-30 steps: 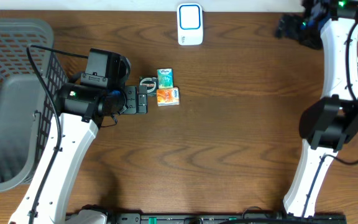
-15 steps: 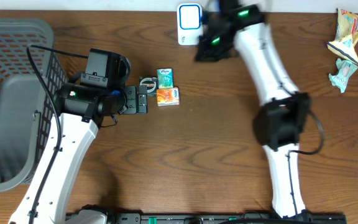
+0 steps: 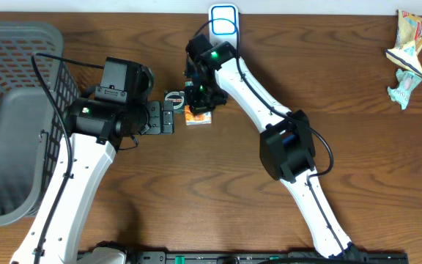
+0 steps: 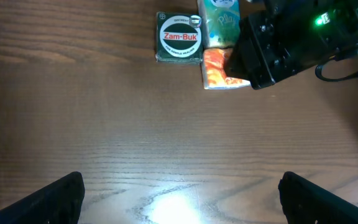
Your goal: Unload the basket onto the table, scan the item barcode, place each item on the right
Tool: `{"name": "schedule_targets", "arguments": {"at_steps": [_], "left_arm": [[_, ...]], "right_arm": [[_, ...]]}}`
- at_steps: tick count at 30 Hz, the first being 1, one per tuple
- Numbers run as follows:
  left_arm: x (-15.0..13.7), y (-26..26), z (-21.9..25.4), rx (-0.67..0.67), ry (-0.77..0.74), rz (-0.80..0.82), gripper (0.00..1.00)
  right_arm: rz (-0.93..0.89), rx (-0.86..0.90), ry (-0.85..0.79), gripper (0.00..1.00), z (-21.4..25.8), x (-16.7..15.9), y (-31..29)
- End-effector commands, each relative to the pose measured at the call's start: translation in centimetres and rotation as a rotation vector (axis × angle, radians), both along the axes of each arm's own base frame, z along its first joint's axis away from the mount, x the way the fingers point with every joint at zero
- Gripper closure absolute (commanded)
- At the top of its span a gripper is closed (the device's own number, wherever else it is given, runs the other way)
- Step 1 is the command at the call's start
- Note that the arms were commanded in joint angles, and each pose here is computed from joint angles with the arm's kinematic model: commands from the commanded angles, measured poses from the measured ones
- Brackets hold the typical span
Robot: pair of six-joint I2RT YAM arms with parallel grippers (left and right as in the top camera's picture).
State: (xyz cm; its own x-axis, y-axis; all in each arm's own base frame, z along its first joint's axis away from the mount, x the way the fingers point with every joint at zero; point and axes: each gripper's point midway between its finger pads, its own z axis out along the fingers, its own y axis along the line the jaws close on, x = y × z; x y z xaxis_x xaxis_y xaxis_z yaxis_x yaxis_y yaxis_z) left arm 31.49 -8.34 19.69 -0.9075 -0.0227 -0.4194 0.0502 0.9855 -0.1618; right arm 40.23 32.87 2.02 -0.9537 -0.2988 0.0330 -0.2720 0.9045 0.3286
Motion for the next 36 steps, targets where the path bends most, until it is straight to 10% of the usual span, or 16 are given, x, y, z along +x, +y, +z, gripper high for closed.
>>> {"name": "schedule_targets", "arguments": {"at_steps": [1, 9, 18, 36], "left_arm": [[0.2, 0.1, 0.6, 0.004, -0.019, -0.001, 0.02], [0.2, 0.1, 0.6, 0.003, -0.019, -0.002, 0.02], [0.2, 0.1, 0.6, 0.003, -0.019, -0.002, 0.02], [0.2, 0.1, 0.6, 0.003, -0.019, -0.002, 0.02]], "right_arm": [[-0.057, -0.183, -0.032, 0.99, -1.5, 1.0, -3.7], [-0.247, -0.547, -0.199, 0.99, 3.1, 4.7, -15.0], [-0.154, -0.18, -0.179, 0.99, 10.2, 3.7, -12.1], [-0.119, -0.451, -0.083, 0.98, 0.0, 0.5, -8.4]]}}
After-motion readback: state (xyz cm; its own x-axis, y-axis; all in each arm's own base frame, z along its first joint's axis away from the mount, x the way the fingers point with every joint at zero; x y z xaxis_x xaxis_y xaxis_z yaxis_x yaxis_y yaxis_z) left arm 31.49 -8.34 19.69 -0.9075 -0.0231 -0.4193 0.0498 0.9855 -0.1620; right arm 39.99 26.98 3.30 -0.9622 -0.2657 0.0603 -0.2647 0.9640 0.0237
